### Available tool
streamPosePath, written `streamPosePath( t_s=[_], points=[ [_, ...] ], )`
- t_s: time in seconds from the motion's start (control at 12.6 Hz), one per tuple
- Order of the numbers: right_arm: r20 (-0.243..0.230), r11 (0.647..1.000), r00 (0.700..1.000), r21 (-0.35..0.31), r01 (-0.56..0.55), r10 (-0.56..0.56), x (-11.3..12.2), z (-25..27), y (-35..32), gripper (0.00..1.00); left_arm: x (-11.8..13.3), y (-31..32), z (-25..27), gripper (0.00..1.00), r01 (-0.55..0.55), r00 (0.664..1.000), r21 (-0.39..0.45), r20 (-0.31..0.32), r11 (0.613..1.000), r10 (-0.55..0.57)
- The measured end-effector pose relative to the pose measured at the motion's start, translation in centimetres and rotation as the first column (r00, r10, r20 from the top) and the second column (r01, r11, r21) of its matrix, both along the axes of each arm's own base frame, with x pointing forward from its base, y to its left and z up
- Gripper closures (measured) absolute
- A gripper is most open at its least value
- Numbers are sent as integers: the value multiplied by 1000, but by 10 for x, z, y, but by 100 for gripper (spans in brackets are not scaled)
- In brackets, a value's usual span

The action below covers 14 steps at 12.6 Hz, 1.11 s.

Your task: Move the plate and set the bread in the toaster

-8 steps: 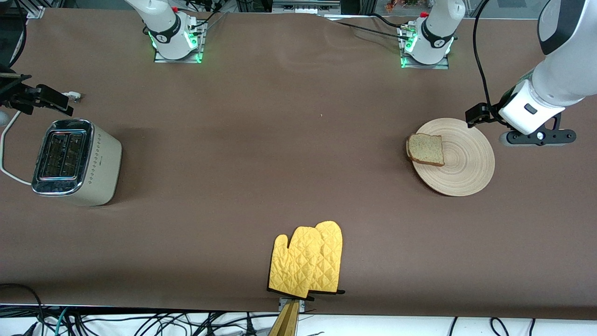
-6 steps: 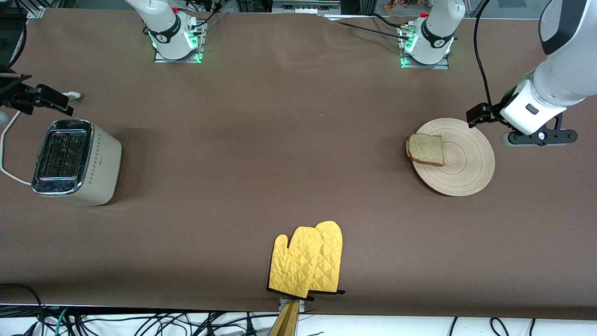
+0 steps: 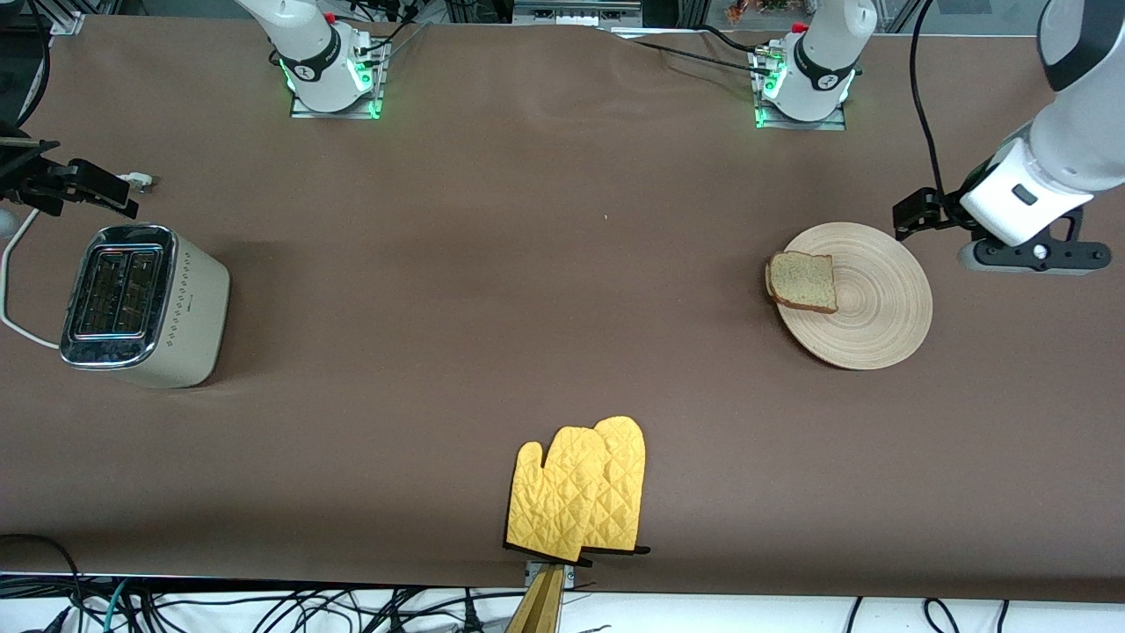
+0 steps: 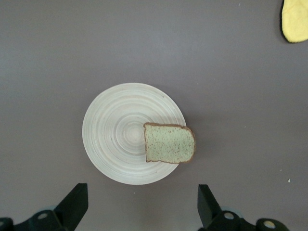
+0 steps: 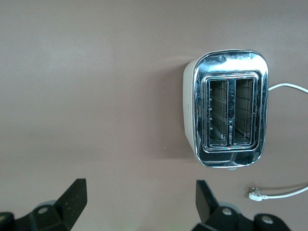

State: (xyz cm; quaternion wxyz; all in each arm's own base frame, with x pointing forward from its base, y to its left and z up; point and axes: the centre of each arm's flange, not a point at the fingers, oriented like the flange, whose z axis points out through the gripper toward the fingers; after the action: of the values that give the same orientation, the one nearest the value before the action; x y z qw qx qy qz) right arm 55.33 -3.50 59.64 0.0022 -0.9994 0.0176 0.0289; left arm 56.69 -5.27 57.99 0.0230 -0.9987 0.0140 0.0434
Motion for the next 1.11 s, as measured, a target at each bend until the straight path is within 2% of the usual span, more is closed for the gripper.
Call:
streamPosePath(
  t_s=[0.24, 1.11],
  points=[
    [0, 1000, 1000, 0, 0, 0, 0, 0, 0, 0, 1, 3, 11, 0, -33, 999, 0, 23, 999, 33],
    [0, 1000, 1000, 0, -1, 1, 0, 0, 0, 0, 2, 15, 12, 0, -72, 997, -11, 23, 997, 72]
  ],
)
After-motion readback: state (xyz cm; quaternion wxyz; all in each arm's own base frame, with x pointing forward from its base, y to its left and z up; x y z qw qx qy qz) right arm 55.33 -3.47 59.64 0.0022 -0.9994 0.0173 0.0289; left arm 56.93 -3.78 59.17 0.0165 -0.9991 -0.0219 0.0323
